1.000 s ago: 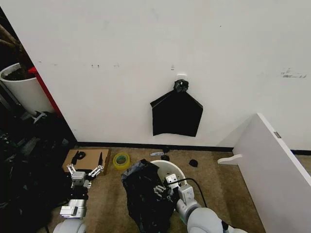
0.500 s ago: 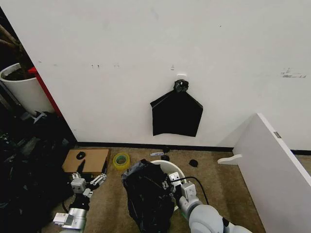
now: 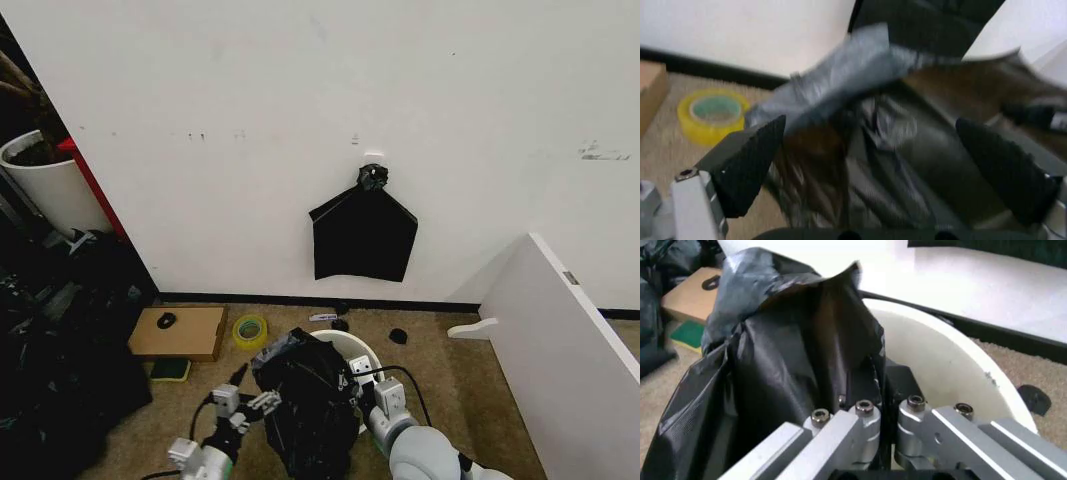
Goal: Place the garbage bag over the trash bin.
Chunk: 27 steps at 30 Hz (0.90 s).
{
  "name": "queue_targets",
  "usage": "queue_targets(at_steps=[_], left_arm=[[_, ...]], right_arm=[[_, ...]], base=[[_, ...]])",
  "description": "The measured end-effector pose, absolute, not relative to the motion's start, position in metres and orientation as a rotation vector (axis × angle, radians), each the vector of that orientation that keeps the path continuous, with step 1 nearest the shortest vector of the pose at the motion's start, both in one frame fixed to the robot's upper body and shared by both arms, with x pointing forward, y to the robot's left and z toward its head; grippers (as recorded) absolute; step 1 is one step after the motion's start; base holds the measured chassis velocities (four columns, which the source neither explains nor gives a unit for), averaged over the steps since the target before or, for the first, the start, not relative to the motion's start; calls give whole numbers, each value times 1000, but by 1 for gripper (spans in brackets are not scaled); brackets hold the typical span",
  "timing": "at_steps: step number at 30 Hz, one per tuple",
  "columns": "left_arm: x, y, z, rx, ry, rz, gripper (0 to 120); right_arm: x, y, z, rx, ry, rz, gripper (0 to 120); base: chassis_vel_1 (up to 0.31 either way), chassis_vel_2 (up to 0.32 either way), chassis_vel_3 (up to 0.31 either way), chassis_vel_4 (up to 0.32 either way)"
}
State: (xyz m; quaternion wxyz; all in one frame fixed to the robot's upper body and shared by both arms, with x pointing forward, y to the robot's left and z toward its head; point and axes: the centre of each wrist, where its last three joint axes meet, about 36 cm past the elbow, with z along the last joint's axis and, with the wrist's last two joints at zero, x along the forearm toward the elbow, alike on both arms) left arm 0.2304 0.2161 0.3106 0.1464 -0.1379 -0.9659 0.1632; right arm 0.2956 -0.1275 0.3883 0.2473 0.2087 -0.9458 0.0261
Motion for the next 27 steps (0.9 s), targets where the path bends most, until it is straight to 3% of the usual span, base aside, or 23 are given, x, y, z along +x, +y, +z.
queue_targets(at_steps=[15,27], left_arm=[[226,189,320,-395,-2687,465,100],[234,153,328,-158,-2608,370,95]], right_arm=[[302,-138,390,530,-2626,133,0],[293,-134,386,544,-2606,125,0]], base=[[0,0,0,0],[0,0,0,0]])
